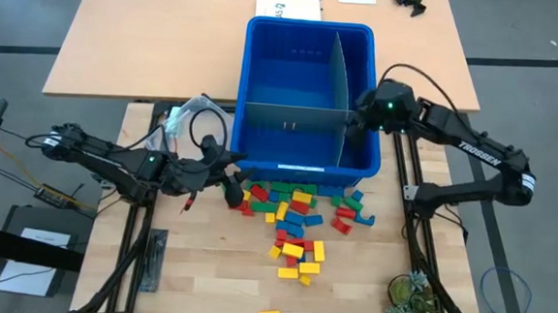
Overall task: Sort blocks
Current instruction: Put the yellow block into the blue bin
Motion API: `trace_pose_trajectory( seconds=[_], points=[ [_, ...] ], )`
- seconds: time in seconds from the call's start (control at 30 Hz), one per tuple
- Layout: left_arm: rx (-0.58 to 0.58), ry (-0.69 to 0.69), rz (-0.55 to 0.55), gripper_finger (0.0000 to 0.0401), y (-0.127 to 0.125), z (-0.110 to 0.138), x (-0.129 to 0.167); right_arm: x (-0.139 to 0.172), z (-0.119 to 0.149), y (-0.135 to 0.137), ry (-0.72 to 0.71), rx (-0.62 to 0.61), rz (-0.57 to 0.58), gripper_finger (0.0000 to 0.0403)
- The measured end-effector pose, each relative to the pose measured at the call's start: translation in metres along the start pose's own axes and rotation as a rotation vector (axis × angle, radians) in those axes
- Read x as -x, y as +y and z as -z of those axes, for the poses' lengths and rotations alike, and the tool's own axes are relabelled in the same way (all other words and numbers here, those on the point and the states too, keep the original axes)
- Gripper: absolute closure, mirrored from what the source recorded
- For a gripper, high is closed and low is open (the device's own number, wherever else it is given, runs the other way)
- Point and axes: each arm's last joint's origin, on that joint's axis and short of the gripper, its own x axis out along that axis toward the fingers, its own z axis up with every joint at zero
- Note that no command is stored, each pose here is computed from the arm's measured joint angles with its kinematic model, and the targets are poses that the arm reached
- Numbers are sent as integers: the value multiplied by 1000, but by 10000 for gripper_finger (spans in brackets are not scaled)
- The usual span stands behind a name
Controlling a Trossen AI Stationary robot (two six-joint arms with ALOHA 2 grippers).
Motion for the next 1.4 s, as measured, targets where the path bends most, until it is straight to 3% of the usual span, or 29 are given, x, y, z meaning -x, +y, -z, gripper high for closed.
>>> trace_pose_trajectory(
  seconds=[0.17, 0.4, 0.6, 0.77, 1.0, 1.17, 1.4],
  points=[
    [-28, -4, -5, 187, 0, 0, 0, 6, 2, 38, 0, 70, -172, 180],
    [-53, 32, 80, 187, -3, 2, 0, 28, 13, 95, 7, 133, -407, 188],
    [-63, 43, 85, 187, -5, 4, 0, 33, 46, 133, 76, 112, -496, 188],
    [-61, 40, 87, 187, -5, 3, 0, 30, 87, 154, 178, 79, -496, 188],
    [-66, 40, 87, 187, -5, 3, 0, 17, 128, 175, 150, 39, -605, 188],
    [-67, 41, 88, 187, -5, 3, 0, 6, 145, 181, 70, -7, -711, 189],
    [-69, 42, 88, 187, -5, 4, 0, -2, 161, 187, 85, 51, -707, 164]
  ],
)
